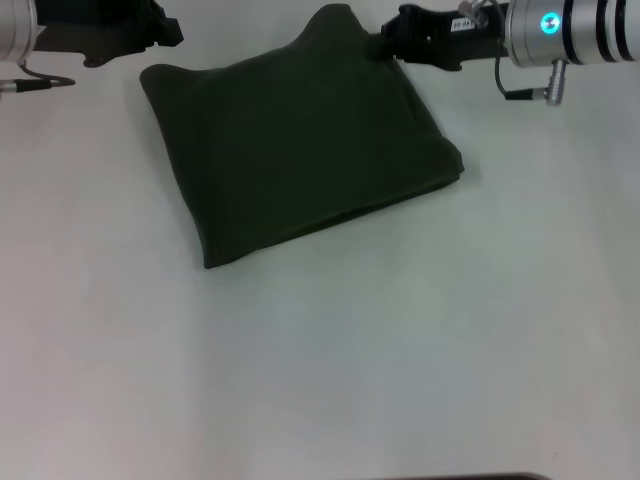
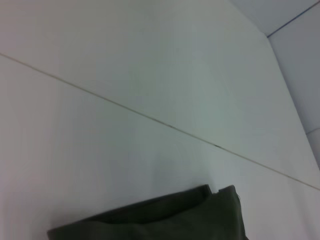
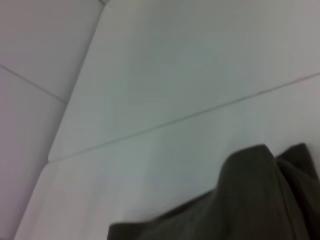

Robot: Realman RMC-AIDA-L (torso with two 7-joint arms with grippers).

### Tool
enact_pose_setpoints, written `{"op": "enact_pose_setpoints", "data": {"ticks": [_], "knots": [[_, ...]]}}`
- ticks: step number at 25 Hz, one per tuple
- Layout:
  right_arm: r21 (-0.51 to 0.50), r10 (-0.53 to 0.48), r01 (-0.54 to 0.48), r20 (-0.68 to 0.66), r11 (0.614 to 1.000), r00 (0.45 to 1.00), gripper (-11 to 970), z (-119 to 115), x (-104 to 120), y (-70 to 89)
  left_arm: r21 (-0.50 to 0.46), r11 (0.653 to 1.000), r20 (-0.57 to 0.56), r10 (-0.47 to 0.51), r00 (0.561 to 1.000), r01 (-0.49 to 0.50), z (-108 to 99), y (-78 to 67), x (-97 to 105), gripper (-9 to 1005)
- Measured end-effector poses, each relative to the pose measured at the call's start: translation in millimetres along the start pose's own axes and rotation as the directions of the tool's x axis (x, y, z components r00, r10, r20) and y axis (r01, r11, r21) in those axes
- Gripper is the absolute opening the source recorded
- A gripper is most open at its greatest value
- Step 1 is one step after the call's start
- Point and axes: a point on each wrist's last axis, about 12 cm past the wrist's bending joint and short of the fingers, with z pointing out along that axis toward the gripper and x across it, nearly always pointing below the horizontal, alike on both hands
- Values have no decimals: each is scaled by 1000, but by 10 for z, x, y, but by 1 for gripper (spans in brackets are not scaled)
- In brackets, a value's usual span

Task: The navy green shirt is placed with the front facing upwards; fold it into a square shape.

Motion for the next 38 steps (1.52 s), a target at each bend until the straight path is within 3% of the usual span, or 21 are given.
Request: {"op": "enact_pose_setpoints", "data": {"ticks": [10, 14, 16, 20, 24, 26, 29, 32, 34, 35, 38], "knots": [[8, 19, -18, -121, 1000, 992, 97, -197, 58, -106, 19, 1000, -12, -2, 1000, 3, -47, 11, -4, 12], [-96, -93, 80, -141, 992, 986, 103, -392, 111, -109, 24, 1000, -43, 14, 999, -13, -134, 87, 27, 13], [-165, -129, 113, -92, 980, 987, 106, -571, 147, -172, 40, 999, -51, 21, 998, -19, -202, 138, 47, 19], [-311, -189, 214, 112, 926, 976, 286, -953, 277, -303, 153, 983, -28, 108, 994, -103, -393, 227, 124, 43], [-345, -336, 428, 294, 836, 895, 419, -1172, 603, -434, 302, 922, 45, 238, 970, -240, -588, 295, 306, 124], [-341, -357, 450, 302, 826, 884, 477, -1169, 655, -445, 340, 887, 101, 295, 950, -312, -645, 352, 442, 194], [-340, -402, 499, 318, 797, 859, 666, -1160, 732, -444, 334, 854, 167, 362, 917, -398, -681, 464, 638, 303], [-340, -427, 546, 364, 766, 827, 716, -1217, 780, -444, 349, 802, 203, 440, 875, -484, -678, 518, 864, 424], [-337, -495, 616, 381, 713, 781, 749, -1239, 868, -433, 374, 759, 219, 486, 846, -533, -655, 532, 1031, 505], [-333, -534, 650, 379, 683, 756, 765, -1232, 938, -432, 392, 721, 237, 522, 820, -572, -640, 541, 1149, 525], [-320, -619, 714, 358, 622, 699, 815, -1194, 1121, -460, 413, 667, 261, 565, 782, -620, -593, 555, 1323, 585]]}}
